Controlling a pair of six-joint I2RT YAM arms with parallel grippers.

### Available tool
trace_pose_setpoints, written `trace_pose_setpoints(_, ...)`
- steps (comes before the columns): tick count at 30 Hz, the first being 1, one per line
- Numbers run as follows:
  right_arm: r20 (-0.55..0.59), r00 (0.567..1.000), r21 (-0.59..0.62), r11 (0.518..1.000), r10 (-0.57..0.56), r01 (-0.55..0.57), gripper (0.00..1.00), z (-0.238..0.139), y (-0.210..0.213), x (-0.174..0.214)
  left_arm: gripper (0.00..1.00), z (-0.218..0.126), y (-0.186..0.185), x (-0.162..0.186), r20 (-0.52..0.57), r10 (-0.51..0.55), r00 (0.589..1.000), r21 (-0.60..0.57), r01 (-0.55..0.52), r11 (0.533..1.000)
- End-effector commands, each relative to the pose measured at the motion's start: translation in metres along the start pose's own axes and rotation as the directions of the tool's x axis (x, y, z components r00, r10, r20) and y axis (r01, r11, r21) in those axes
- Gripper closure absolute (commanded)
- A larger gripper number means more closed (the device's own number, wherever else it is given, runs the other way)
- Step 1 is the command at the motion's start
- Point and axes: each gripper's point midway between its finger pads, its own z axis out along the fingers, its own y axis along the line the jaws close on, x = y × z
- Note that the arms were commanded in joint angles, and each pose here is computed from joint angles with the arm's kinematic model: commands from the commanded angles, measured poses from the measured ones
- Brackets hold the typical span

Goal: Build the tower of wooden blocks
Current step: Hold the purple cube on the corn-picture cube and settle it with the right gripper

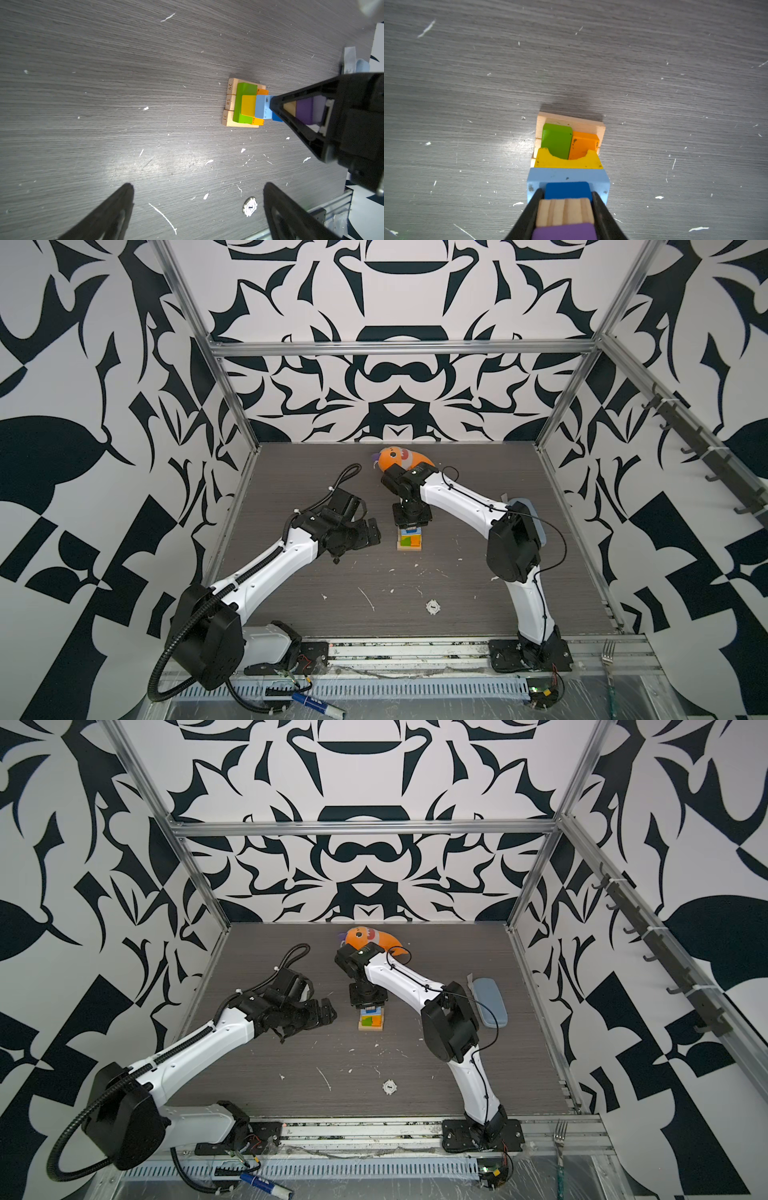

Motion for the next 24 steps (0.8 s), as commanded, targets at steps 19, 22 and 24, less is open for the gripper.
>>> trace_pose_setpoints(19, 0.027, 1.0, 0.006, 1.0, 0.008, -0.008, 0.66, -0.0121, 0.0001, -0.0027, 0.0, -0.002, 0.0035, 0.0036, -0.004, -0.002, 1.0, 0.003, 0.002, 1.0)
trace_pose_setpoints(22, 0.028, 1.0, 0.009, 1.0, 0.007, -0.007, 0.65, -0.0123, -0.0005, -0.0027, 0.0, -0.0022, 0.0038, 0.0039, -0.005, -0.003, 1.0, 0.002, 0.003, 1.0)
trace_pose_setpoints(24, 0.028, 1.0, 0.005, 1.0, 0.008, -0.008, 0.65, -0.0123, 0.0001, -0.0026, 0.0, -0.0017, 0.0039, 0.0043, -0.006, -0.003, 1.0, 0.002, 0.003, 1.0)
